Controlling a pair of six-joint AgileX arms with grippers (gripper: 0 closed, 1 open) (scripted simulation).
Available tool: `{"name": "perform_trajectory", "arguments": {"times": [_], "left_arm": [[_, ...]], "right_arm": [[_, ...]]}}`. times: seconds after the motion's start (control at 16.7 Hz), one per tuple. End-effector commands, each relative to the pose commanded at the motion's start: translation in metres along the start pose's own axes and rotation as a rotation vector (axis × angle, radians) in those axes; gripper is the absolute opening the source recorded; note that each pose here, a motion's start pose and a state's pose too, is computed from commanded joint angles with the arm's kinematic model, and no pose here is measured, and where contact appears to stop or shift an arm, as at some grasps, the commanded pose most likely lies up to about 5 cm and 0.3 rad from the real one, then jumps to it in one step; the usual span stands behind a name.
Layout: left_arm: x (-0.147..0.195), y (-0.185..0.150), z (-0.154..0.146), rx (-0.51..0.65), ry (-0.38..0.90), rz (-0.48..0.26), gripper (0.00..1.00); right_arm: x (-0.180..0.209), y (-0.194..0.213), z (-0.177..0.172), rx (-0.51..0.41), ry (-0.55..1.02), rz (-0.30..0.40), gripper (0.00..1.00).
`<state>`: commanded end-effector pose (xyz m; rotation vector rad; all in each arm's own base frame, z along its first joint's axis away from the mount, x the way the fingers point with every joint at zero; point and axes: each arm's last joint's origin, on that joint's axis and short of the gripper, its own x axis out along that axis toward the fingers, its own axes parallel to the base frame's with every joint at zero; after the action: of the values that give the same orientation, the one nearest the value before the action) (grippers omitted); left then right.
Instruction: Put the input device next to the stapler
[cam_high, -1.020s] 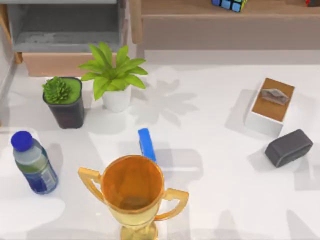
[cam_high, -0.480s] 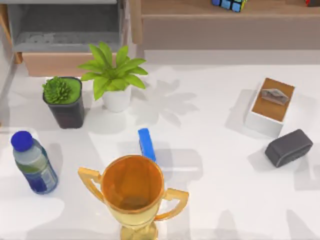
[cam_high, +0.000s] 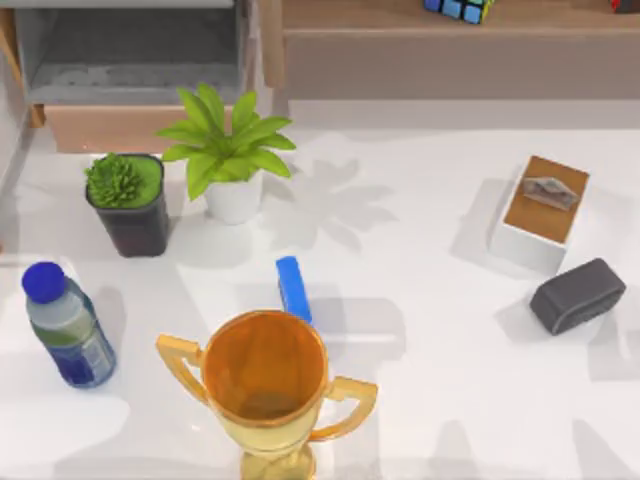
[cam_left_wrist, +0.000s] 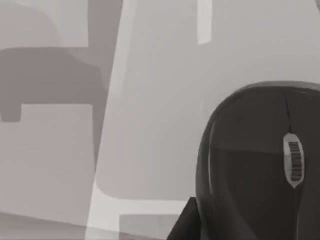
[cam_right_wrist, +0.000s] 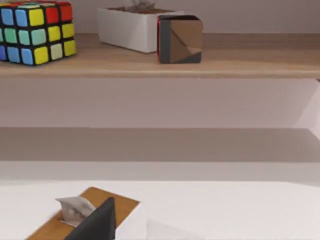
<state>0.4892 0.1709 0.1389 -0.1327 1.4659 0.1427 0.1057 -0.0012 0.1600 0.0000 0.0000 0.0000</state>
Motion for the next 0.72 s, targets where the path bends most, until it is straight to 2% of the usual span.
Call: {"name": "perform_trajectory", "arguments": {"times": [0.48,0.72], "left_arm": [[0.000,0.001,0.000,0.000,0.000,0.001,0.00],[-0.040,0.003,-0.003,-0.047,-0.051,0.017,0.00]], "right_arm": [[0.000,0.000,0.000,0.000,0.000,0.000,1.00],[0.000,0.000,0.000,0.000,0.000,0.000,1.00]]}}
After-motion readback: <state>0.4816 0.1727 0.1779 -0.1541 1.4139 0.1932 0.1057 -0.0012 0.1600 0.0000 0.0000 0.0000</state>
